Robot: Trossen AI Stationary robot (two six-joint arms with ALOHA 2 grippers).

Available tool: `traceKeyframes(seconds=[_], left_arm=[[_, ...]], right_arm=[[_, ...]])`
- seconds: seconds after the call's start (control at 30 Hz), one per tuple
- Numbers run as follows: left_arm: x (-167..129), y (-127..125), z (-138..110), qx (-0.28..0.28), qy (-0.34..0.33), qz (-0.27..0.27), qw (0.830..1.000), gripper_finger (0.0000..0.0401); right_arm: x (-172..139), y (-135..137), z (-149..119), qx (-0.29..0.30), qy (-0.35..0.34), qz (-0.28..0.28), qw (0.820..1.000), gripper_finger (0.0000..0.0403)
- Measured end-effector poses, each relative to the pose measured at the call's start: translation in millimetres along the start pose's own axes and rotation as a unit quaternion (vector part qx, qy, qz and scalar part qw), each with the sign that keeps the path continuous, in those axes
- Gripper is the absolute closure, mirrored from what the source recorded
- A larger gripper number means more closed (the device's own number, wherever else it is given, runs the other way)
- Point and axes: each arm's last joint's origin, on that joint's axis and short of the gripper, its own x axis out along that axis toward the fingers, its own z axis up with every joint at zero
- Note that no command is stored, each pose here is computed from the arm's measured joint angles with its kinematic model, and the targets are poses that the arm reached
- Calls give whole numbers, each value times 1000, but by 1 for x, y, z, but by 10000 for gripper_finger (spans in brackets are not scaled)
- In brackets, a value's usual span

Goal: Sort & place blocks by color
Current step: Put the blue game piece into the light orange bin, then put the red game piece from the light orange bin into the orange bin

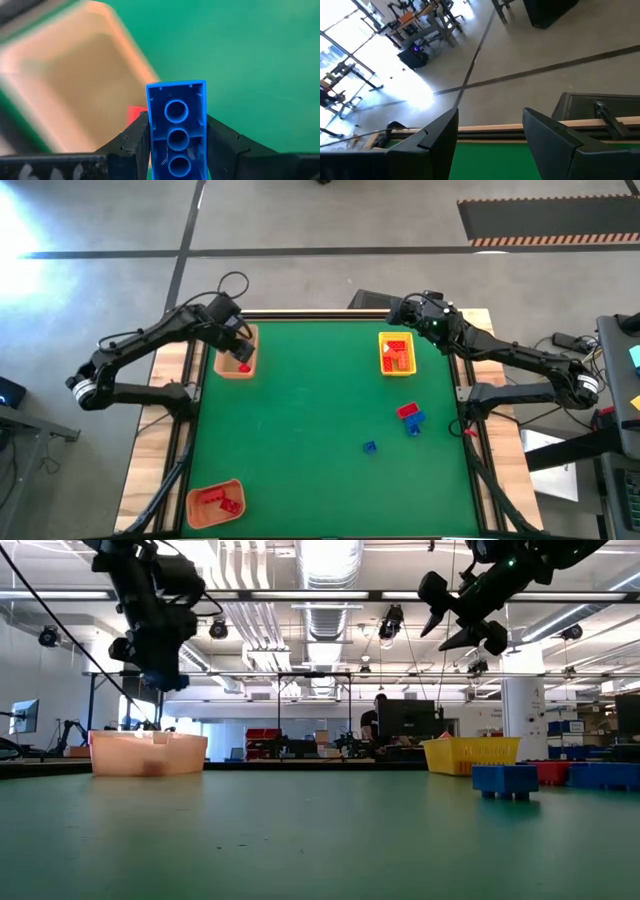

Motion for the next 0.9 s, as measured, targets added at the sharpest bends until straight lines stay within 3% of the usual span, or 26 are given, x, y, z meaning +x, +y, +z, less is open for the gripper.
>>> traceKeyframes(seconds=[0.13,0.27,0.43,0.53,0.7,0.8,0.9], left_arm=[[17,11,8,22,-33,113,993,278],[51,20,20,70,-21,128,989,278],[87,33,26,64,41,149,986,274],[96,37,25,70,69,151,984,210],[84,36,26,94,102,147,979,107],[63,33,27,97,117,143,978,84],[41,27,20,101,128,78,983,84]], right_arm=[[0,0,0,-2,0,0,1000,193],[0,0,0,-9,-1,1,1000,193],[0,1,1,-8,-3,3,1000,193],[0,1,1,-8,-3,3,1000,193],[0,1,0,-11,-2,3,1000,193],[0,1,1,-9,-2,3,1000,193],[0,1,1,0,-2,3,1000,193]])
